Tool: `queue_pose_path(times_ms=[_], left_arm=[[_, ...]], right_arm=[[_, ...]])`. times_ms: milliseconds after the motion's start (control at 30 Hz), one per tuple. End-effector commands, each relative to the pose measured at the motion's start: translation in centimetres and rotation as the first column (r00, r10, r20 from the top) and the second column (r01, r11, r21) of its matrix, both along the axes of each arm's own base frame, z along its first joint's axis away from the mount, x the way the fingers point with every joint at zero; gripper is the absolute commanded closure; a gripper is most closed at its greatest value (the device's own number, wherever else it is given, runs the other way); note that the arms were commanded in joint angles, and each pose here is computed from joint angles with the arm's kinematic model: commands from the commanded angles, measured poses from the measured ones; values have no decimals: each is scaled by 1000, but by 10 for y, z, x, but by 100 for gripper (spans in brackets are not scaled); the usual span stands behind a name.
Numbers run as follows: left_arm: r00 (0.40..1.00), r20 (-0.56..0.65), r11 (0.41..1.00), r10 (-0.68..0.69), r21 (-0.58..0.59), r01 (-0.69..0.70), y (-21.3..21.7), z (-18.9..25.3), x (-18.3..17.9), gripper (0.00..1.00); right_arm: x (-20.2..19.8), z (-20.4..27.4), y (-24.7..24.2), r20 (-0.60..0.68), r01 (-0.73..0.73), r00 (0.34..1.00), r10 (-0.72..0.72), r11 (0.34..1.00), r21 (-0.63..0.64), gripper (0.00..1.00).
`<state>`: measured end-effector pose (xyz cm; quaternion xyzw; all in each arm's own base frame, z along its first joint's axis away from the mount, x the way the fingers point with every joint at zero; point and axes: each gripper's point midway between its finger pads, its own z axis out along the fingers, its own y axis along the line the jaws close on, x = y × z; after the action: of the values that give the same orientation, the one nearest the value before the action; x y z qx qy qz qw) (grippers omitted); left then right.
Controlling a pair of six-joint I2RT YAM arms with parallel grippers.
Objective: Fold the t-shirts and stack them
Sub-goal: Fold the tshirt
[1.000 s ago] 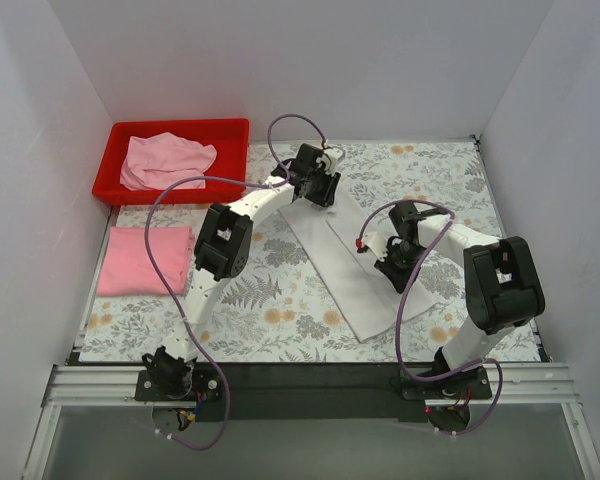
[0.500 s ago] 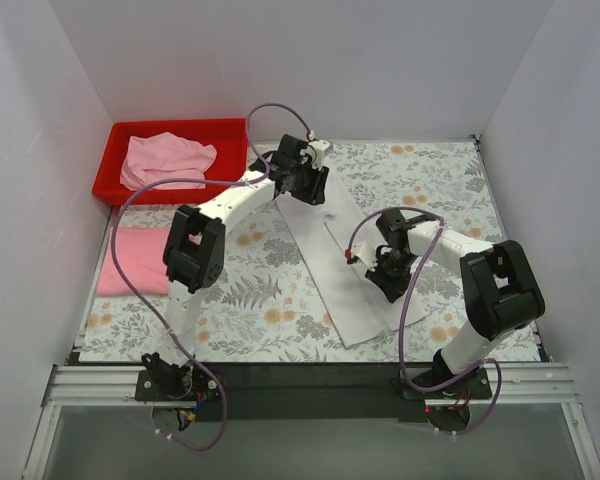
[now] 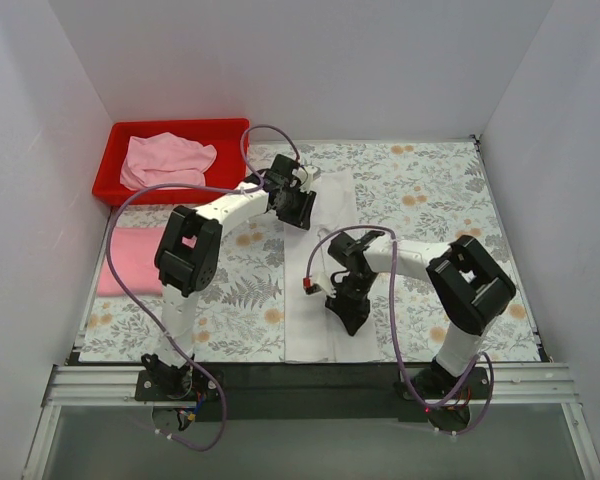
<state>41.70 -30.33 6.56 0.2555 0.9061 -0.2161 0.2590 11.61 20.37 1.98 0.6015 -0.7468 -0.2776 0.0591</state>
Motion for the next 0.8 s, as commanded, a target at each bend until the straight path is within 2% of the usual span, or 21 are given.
queue_pose_path(times_ms=[0, 167, 267, 367, 467, 533, 633, 767], left_arm=[[999, -32, 999, 26, 24, -25, 8, -6, 3, 67], [997, -52, 998, 49, 38, -47, 15, -27, 16, 69], [994, -67, 995, 88, 47, -85, 20, -44, 30, 69], [980, -114, 986, 163, -13, -165, 24, -45, 53, 70], [981, -123, 979, 152, -114, -166, 16, -22, 67, 69], [989, -80, 976, 124, -172, -137, 11, 7, 70, 68], [994, -55, 970, 89, -222, -100, 8, 41, 57, 66], [997, -44, 973, 67, -216, -75, 18, 55, 31, 65]], right_arm=[[11, 10, 42, -31, 28, 999, -24, 992, 121, 80], [41, 45, 52, 30, 69, 997, -77, 974, 214, 72], [85, 65, 45, 94, 153, 979, -182, 955, 256, 71], [144, 75, 29, 179, 259, 935, -307, 934, 248, 71], [201, 78, 15, 241, 368, 876, -418, 902, 227, 73], [226, 81, 16, 263, 401, 851, -455, 886, 233, 75], [243, 75, 18, 255, 461, 823, -508, 859, 224, 78], [261, 70, 25, 265, 503, 789, -555, 830, 241, 81]])
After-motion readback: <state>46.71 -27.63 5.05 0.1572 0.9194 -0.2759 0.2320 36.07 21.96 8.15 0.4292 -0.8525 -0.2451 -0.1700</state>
